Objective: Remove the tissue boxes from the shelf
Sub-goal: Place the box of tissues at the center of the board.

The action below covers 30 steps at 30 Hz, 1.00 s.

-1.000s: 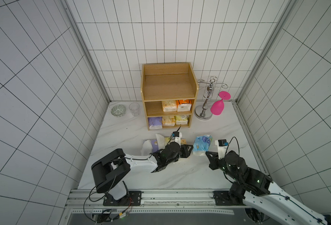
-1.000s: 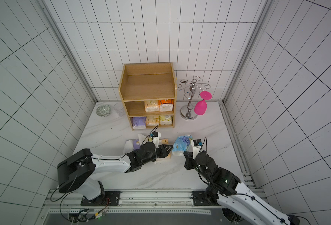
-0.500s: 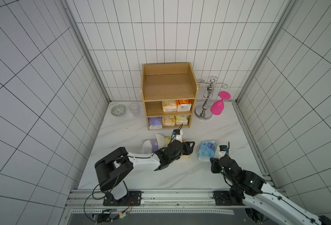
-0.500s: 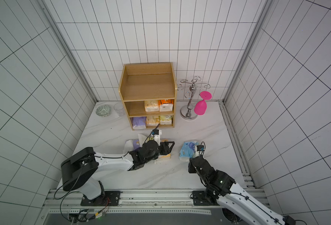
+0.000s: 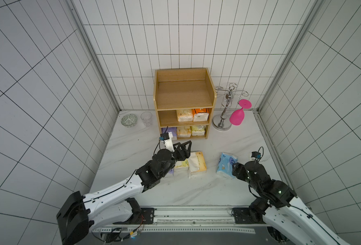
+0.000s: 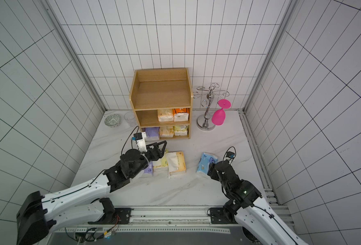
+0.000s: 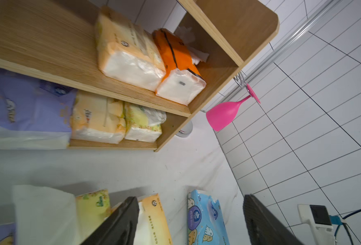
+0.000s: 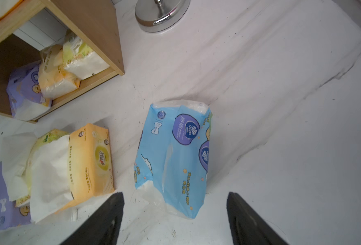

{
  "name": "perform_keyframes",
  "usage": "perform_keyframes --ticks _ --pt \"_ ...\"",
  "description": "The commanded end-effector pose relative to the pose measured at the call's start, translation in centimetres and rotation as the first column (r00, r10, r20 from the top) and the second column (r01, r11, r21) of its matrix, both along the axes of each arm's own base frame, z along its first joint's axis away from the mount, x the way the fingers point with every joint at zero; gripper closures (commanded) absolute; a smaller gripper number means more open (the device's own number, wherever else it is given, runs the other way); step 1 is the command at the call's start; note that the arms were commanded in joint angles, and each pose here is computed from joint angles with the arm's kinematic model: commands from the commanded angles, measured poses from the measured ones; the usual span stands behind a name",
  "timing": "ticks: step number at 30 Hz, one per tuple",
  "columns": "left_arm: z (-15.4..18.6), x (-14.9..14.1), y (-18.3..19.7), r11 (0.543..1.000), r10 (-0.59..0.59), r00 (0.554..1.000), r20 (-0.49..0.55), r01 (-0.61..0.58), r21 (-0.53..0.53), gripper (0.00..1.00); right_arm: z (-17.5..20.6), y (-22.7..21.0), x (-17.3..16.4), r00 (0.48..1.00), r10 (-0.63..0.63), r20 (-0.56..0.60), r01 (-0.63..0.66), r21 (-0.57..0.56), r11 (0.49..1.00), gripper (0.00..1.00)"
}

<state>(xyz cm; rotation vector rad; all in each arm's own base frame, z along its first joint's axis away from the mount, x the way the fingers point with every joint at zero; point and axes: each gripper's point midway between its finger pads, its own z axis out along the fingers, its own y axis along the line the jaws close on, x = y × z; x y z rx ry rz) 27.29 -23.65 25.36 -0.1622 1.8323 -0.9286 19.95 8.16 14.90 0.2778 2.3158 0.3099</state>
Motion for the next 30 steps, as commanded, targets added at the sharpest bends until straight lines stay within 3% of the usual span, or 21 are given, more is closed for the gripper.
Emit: perform_keyframes --ticks 1,5,11,25,30 --pt "-2.4 -0.6 3.7 0.996 0.041 0.998 -0.043 -0.037 0.075 0.14 0.0 0.6 1.7 0.995 0.050 -0.090 -0.049 0.015 0.999 0.19" --pt "-3.1 -0.8 7.7 0.995 0.076 0.995 -0.065 -0.072 0.062 0.10 -3.6 1.5 5.1 0.965 0.102 -0.242 -0.040 0.246 0.968 0.19" --pt "-4.0 -0.8 10.4 0.995 0.095 0.991 -0.094 -0.092 0.035 0.09 -7.2 3.2 7.6 0.943 0.153 -0.294 -0.050 0.331 0.942 0.28" --pt "-5.9 0.9 10.3 0.995 0.084 0.986 -0.141 -0.076 0.061 0.08 -9.1 10.8 10.4 0.935 0.239 -0.262 -0.155 0.303 0.940 0.33" --pt "-6.3 0.9 10.8 0.994 0.094 0.985 -0.141 -0.085 0.066 0.08 -8.3 10.9 10.8 0.952 0.208 -0.223 -0.138 0.291 0.947 0.34"
